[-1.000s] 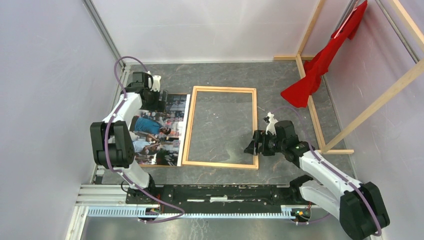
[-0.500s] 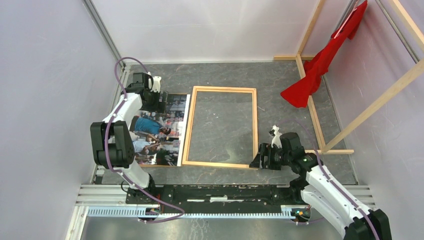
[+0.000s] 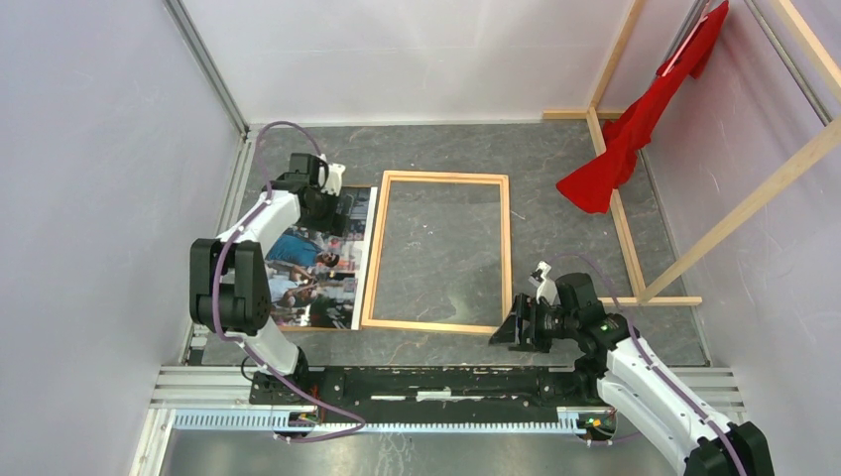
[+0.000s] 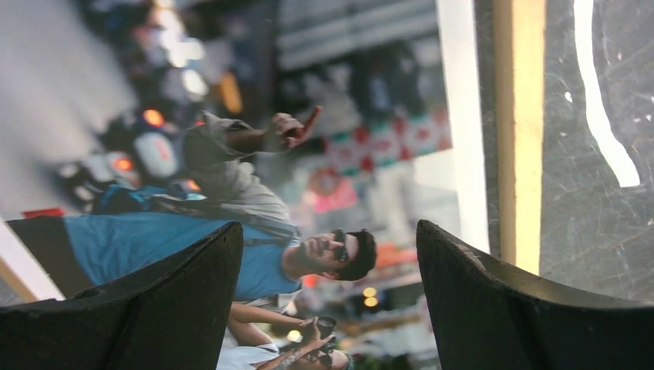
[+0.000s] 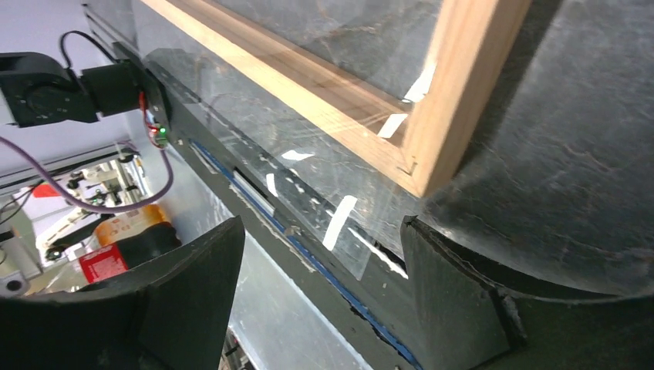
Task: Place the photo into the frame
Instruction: Place the photo frame item in the photo frame.
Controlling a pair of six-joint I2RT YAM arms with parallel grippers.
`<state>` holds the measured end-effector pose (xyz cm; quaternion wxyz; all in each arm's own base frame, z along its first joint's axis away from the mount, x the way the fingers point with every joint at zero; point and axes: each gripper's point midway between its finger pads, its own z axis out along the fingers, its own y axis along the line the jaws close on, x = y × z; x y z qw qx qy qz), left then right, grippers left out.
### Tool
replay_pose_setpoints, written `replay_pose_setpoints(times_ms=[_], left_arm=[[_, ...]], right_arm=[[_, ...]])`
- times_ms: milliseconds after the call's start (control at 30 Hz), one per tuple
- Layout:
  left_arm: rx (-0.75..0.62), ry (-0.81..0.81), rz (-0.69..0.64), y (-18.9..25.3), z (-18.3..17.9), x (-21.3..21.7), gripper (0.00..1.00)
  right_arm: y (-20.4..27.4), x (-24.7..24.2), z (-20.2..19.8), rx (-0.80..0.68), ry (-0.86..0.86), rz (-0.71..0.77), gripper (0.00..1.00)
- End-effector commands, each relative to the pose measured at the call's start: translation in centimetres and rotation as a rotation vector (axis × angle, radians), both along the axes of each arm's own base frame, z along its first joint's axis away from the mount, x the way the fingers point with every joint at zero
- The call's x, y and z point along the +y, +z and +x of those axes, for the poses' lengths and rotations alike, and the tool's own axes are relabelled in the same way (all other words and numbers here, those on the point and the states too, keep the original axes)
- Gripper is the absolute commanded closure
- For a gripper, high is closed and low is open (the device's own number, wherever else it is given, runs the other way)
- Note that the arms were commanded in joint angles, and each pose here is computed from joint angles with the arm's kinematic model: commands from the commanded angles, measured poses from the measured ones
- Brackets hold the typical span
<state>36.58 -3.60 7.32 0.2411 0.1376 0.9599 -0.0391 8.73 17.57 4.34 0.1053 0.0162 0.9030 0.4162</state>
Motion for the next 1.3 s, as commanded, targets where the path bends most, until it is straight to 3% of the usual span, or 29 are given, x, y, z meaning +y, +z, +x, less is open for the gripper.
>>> replay_pose_setpoints(times_ms=[0,433,733,1267], left_arm=[[-0.044,-0.044,-0.031,0.4,0.2,-1.9,0.12],[-0.022,-0.108,-0.036,-1.0,-0.5,-4.4,0.12],[-0.025,-0.114,-0.029,-1.0,-0.4,-4.4,0.12],[-0.020,-0.128,-0.016,-1.2,-0.4,-4.5,0.12]], right_arm=[[1.4,1.2,0.6,-0.015,-0.003,0.092,0.19],[4.6,3.0,3.9,-0.128,-0.070,0.222,0.19],[2.7,2.0,6.8,-0.196,-0.098,0.065,0.18],[5.0,3.5,12.6,-0.333,-0.124,0.062,0.19]])
